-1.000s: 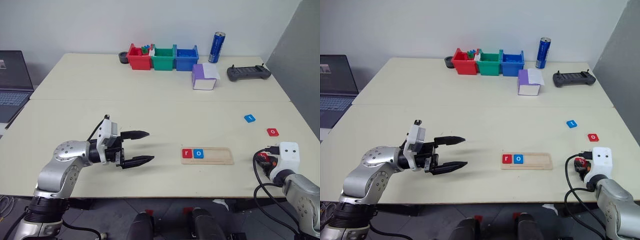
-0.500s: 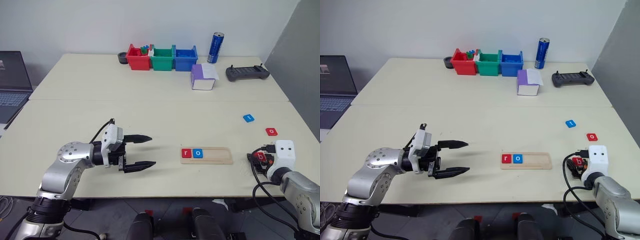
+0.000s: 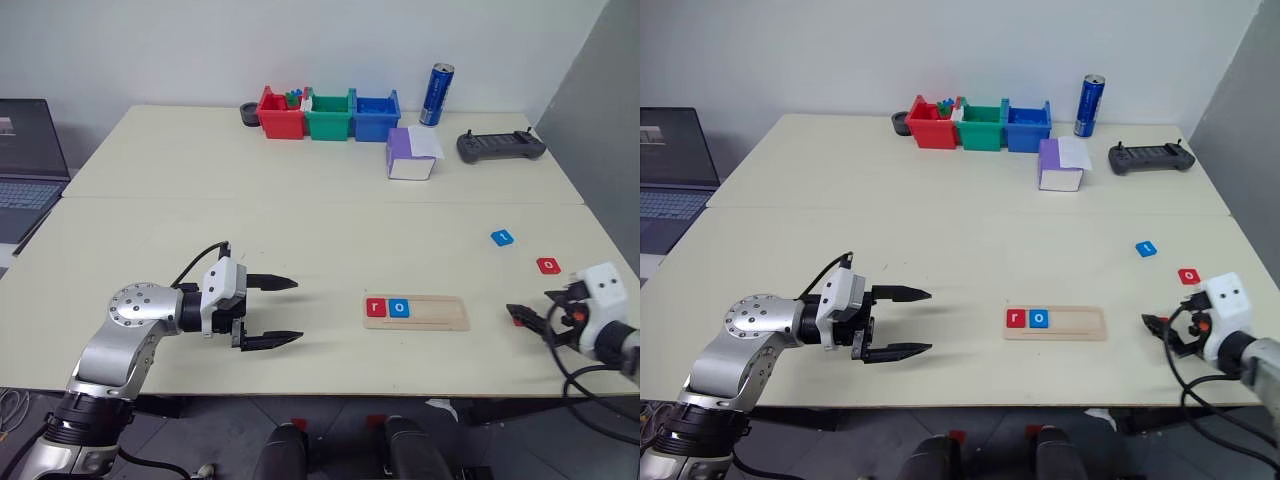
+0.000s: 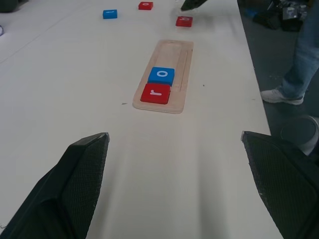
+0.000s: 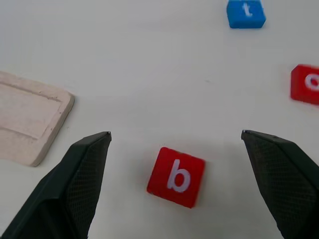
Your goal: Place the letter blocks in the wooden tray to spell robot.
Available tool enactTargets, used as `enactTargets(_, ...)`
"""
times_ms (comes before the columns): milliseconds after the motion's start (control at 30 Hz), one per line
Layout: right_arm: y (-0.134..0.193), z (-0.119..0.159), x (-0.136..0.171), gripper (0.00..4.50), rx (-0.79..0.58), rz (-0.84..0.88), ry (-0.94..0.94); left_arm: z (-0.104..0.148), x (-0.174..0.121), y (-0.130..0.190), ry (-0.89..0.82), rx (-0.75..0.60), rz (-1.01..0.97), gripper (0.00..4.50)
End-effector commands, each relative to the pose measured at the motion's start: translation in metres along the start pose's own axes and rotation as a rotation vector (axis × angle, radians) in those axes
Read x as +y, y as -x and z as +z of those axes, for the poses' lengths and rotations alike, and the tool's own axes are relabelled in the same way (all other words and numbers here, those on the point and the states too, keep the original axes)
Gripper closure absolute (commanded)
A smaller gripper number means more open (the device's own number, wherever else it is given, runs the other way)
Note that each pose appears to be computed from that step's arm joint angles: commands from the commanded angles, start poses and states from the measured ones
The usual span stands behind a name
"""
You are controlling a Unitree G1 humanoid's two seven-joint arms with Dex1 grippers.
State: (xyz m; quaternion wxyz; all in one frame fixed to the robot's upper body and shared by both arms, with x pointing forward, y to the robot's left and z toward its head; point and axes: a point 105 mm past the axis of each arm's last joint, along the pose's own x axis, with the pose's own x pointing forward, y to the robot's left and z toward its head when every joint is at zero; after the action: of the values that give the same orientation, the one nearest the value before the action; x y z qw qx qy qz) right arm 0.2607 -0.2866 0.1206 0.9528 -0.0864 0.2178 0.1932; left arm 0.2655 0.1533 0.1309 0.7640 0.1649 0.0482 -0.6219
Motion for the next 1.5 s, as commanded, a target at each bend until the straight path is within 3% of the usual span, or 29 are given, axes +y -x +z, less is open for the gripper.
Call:
enactTargets(33, 0.003, 0.009, 0.005, 0.04, -0.008, 0.211, 0.176, 0.004, -0.001, -0.001, -0.042, 0.001, -0.014, 0.0)
enactTargets(267, -0.002, 0.003, -0.013, 0.04, 0.17, 0.491, 0.412, 0.002, 0.001, 0.002, -0.071, 0.029, 0.0, 0.0)
enactTargets(500, -0.013, 0.006, -0.037, 0.04, 0.268, 0.595, 0.59, 0.001, 0.0, 0.006, -0.074, 0.035, 0.029, 0.0)
enactTargets(900, -0.017, -0.01, -0.049, 0.04, 0.383, 0.661, 0.703, 0.001, -0.003, 0.011, -0.06, 0.027, 0.068, 0.0)
enactTargets(1300, -0.026, -0.027, -0.043, 0.04, 0.4, 0.662, 0.719, -0.002, -0.002, 0.014, -0.051, 0.042, 0.074, 0.0)
enactTargets(1500, -0.032, -0.036, -0.041, 1.96, 0.401, 0.657, 0.701, -0.002, -0.001, 0.015, -0.057, 0.047, 0.075, 0.0)
